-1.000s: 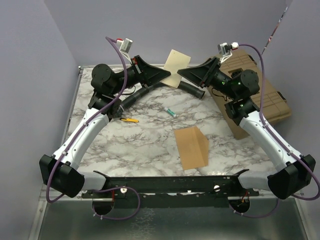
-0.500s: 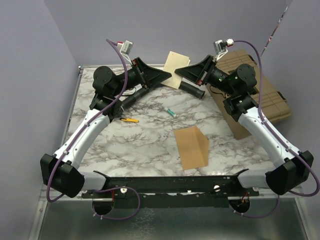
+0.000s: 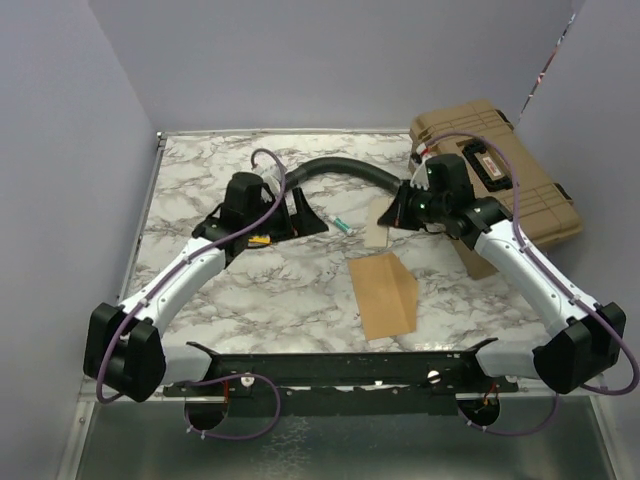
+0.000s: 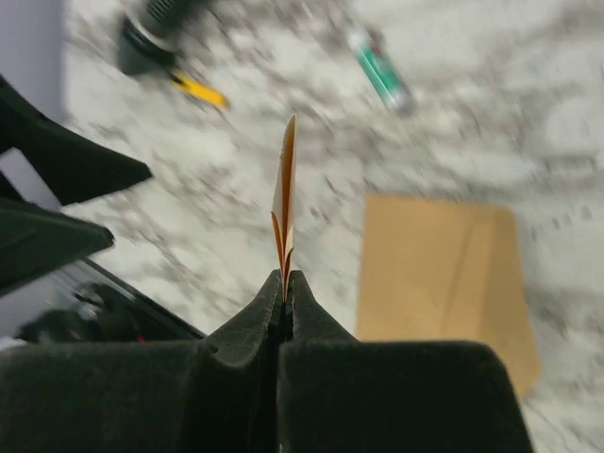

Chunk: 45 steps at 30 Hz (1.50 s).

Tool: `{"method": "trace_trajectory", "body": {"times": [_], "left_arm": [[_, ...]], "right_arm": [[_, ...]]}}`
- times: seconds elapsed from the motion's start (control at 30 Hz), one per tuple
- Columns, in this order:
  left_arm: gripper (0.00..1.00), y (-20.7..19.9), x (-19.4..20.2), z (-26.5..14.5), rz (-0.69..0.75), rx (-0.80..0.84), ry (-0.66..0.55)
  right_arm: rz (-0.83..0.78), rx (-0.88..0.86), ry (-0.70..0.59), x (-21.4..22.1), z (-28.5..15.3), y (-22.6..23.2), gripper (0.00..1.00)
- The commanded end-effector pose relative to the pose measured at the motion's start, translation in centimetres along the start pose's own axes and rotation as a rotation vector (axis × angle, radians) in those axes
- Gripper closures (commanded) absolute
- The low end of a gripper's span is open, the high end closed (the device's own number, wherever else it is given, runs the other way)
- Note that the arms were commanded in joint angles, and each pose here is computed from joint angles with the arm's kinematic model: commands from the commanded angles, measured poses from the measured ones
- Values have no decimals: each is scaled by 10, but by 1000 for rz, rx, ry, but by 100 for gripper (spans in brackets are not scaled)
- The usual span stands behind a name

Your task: Place the letter into the envelope and seal it

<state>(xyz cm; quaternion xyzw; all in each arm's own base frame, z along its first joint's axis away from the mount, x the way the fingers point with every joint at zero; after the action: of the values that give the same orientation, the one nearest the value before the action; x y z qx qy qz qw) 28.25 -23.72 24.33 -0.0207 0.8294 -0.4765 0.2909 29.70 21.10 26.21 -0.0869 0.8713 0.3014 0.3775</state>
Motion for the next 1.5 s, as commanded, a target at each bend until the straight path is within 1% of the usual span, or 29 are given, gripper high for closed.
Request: {"method": "trace_trajectory", "body": {"times": [0.0,0.1,0.17,0.23,0.3,0.4,0.47,0.53,0.7,0.8,0.93,1.07,1.27,1.47], "left_arm": [[12,67,62,11,-60,-251,141],[15,83,90,22,-77,-293,235],[20,91,104,28,-90,-303,307],[24,96,114,32,-95,-309,351],[26,98,121,35,-92,-320,370],[27,102,128,38,-87,-340,387],[27,105,133,39,-82,-360,392],[28,109,138,41,-79,-378,403],[28,116,142,45,-71,-413,406],[29,119,139,45,-62,-434,389],[29,122,137,46,-78,-465,368],[31,129,139,45,-107,-503,352],[36,139,143,45,-144,-546,342],[38,144,135,42,-139,-585,287]], "right_arm": [[9,192,367,102,-11,-51,100],[24,223,448,134,-5,-68,100],[24,259,460,146,-1,-80,100],[22,271,477,158,3,-89,100],[14,301,506,169,6,-99,100],[-14,391,533,180,7,-119,100],[-38,439,531,181,6,-129,100],[-48,451,516,182,8,-133,100],[-30,395,523,193,21,-131,100],[1,355,500,198,27,-127,100],[108,284,473,207,36,-115,100],[195,192,397,206,48,-102,99],[197,83,356,200,63,-90,100],[189,21,326,192,78,-82,99]]}}
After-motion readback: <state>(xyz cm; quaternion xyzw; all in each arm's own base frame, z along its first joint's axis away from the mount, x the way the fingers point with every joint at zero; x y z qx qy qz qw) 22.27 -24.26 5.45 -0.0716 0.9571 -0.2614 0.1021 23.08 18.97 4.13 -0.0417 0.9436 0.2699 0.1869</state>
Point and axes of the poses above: each gripper's point midway between its finger pads, its own z axis out along the fingers, its own y axis along the line the jaws close on, x = y × z, the point moved 2 cm from there along -z, back along the fingers, and after that the axes turned 8 degrees about -z, right-handed, at the moved point
